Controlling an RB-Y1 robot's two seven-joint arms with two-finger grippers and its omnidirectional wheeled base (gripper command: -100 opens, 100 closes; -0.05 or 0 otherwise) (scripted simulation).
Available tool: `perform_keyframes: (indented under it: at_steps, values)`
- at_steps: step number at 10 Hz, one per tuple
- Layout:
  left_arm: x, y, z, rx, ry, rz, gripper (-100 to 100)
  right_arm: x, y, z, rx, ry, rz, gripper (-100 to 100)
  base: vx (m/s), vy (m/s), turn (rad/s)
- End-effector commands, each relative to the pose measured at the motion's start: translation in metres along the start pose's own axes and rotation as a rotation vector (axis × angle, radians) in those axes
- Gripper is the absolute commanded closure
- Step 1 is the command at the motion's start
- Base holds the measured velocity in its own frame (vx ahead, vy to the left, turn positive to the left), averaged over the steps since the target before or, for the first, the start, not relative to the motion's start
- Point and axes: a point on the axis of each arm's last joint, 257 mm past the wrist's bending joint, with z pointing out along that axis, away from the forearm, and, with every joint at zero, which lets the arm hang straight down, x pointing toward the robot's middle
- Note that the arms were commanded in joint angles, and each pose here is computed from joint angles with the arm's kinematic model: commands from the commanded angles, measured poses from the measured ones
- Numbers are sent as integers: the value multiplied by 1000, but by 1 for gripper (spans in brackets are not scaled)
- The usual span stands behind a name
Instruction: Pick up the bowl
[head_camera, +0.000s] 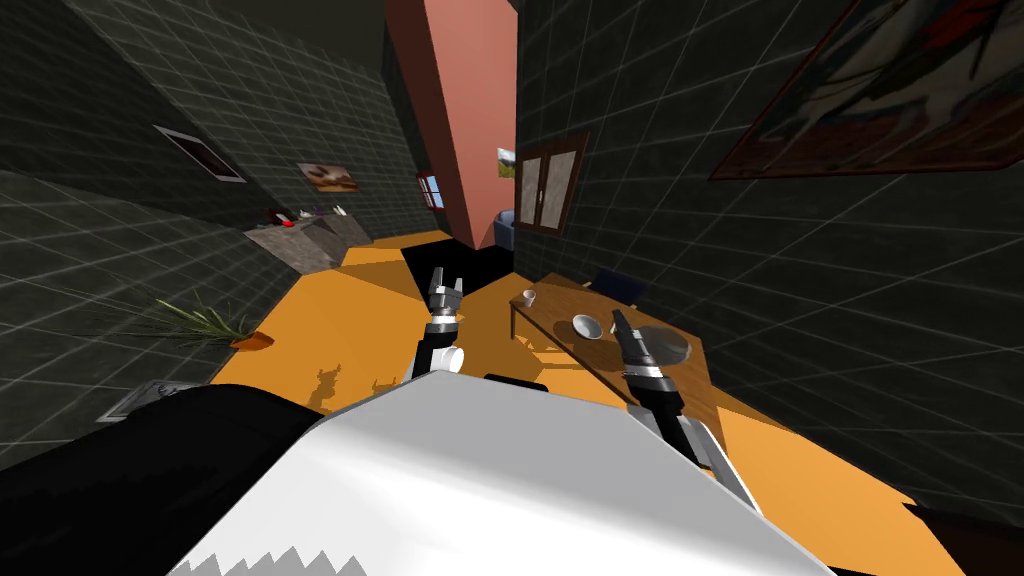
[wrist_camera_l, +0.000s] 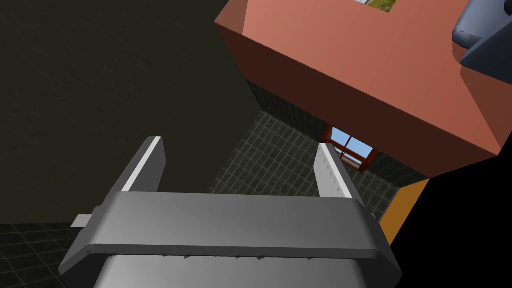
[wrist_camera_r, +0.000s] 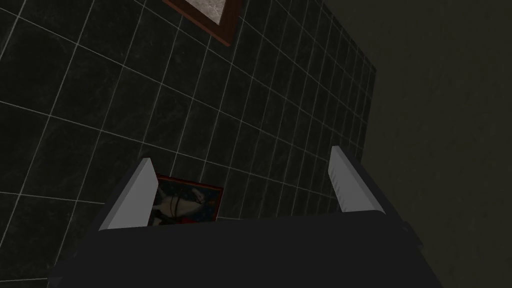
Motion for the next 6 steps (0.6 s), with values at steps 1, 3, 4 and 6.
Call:
perform_keyframes:
  at_steps: [1,3,4,6]
  values:
    - [0,0,0,0,0,0,0,9,-27,-11,56,57,-82,-100,-33,39,174]
    - [0,0,0,0,0,0,0,13,-52,-22,101,109,-155,-100,-33,42,223]
    - [0,0,0,0,0,0,0,13,-72,-33,136,155,-225,-100,-18,44,147]
    - [0,0,0,0,0,0,0,14,-95,-46,175,209,-302,-100,-14,38,151]
